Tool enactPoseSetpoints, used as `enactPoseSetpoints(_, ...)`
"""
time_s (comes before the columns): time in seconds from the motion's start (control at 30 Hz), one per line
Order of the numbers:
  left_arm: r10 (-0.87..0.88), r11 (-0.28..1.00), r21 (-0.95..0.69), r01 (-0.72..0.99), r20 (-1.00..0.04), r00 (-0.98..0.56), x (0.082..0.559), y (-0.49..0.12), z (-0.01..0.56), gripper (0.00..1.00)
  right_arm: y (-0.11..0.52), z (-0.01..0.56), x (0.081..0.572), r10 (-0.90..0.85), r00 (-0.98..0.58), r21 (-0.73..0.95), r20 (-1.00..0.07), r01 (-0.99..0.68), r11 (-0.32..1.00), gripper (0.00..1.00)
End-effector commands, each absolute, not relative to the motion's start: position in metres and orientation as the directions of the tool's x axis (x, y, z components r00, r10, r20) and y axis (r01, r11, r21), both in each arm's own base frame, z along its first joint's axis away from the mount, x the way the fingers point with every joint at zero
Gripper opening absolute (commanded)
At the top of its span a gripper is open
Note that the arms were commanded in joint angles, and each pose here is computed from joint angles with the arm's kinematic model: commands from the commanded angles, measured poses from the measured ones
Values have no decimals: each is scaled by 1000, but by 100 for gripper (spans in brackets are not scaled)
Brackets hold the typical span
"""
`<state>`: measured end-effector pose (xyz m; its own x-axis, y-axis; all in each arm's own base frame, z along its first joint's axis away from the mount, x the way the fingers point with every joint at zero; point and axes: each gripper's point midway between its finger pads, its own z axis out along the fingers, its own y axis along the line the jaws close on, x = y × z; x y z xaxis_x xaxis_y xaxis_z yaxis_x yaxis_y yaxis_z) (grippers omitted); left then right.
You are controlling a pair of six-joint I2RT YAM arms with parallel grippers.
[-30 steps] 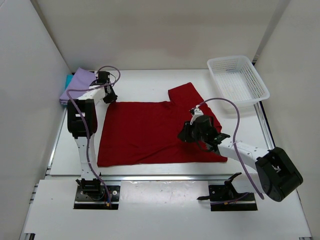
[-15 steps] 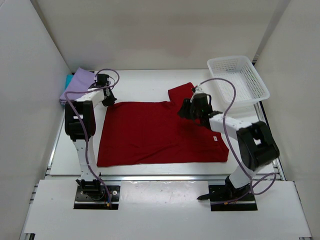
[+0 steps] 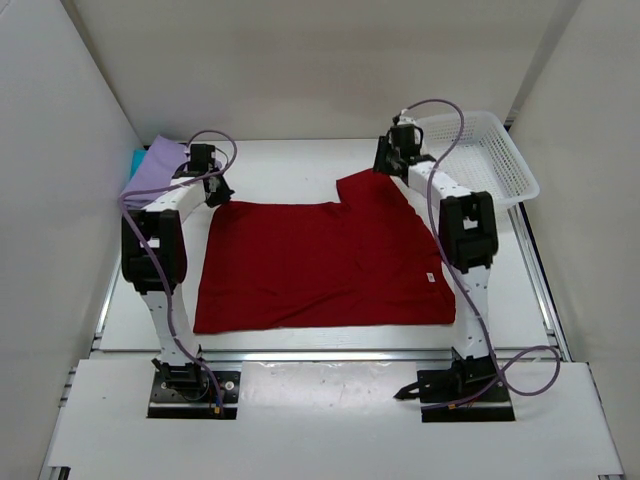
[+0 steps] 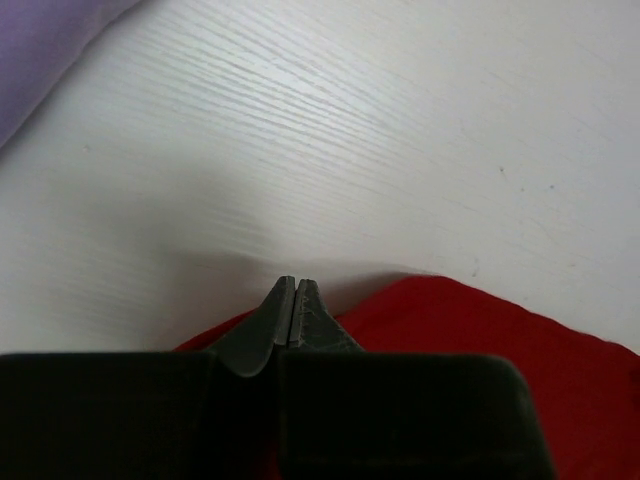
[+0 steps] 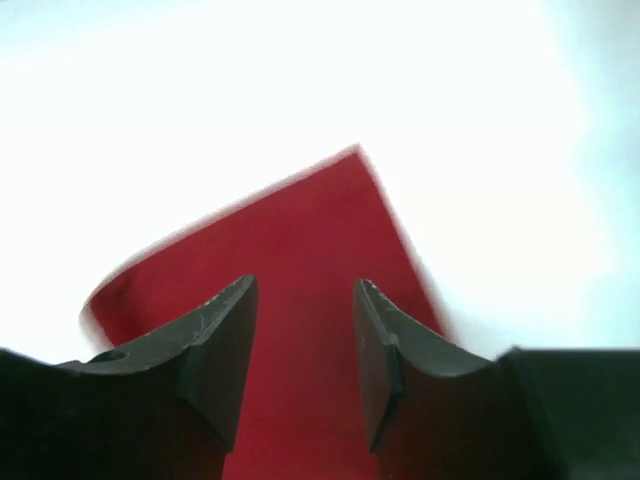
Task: Fold and stack the t-shirts
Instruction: Grap the side of the flattened tshirt furthest away from the robot with both arms
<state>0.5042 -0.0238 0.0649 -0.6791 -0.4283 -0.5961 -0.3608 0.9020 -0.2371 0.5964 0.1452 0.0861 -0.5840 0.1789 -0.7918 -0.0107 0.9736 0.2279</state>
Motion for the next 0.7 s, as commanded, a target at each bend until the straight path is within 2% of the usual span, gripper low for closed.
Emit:
enactPoseSetpoints(0.0, -439, 898, -302, -319, -621, -649, 508, -38, 90, 0, 132, 72, 626, 92, -643, 118, -760, 3, 993, 42)
enactPoseSetpoints(0.03, -431, 902, -302, -308, -621, -655, 508, -41, 91, 0, 131, 63, 624, 84, -678, 103, -730, 13, 995, 42)
enactPoseSetpoints(0.17, -433, 901, -315, -298, -622, -652, 509, -43, 90, 0, 124, 72, 663, 110, -638, 142, -762, 1, 990, 43)
enactPoseSetpoints(0.2, -436, 900, -322, -295, -621, -651, 510, -43, 90, 0, 118, 58, 656, 120, -664, 149, -738, 13, 989, 43)
enactPoseSetpoints(0.37, -439, 898, -327, -295, -618, -653, 513, -42, 88, 0, 117, 64, 664, 146, -644, 185, -751, 8, 983, 45)
enactPoseSetpoints(0.67, -449, 893, -336, -299, -620, -643, 511, -39, 88, 0, 129, 47, 663, 238, -690, 354, -684, -28, 935, 47)
